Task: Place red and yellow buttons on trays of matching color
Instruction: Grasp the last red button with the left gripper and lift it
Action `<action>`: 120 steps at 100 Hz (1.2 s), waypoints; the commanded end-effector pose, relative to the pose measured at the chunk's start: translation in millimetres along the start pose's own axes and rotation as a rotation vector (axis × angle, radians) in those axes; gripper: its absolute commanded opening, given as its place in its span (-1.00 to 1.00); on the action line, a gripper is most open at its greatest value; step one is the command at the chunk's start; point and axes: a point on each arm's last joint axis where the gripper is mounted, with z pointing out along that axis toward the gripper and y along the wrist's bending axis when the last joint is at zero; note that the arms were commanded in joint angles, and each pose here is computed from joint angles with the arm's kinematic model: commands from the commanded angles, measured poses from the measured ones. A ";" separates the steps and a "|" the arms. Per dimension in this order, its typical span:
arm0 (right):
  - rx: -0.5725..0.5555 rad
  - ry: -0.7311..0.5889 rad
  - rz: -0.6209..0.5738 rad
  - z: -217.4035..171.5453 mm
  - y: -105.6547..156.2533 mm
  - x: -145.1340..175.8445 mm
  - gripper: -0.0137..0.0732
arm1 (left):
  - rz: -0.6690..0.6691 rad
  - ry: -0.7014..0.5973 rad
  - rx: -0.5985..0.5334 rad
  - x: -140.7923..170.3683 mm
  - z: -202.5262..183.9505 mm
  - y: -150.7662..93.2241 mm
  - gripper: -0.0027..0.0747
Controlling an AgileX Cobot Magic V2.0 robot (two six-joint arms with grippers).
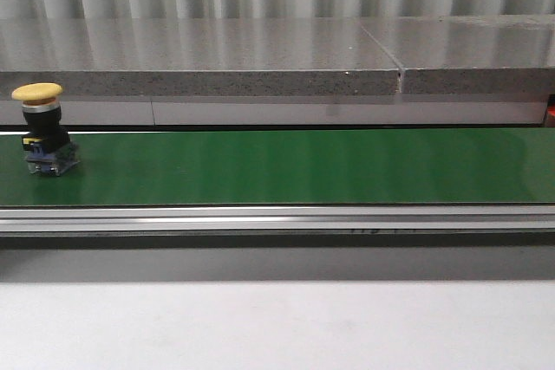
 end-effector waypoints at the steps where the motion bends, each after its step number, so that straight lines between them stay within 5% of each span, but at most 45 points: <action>1: 0.013 -0.096 -0.001 -4.0 -1.4 -14.7 -0.85 | -0.003 -0.111 0.039 -16.8 -29.1 -10.1 -0.34; 43: 0.013 -0.097 -0.001 -4.0 -1.4 -14.8 -0.85 | 0.094 -0.124 0.006 -10.7 -66.2 -11.7 -0.34; 120: 0.012 -0.093 -0.001 -4.0 -1.3 -14.5 -0.85 | 0.318 -0.271 0.100 93.4 -166.0 -48.6 -0.34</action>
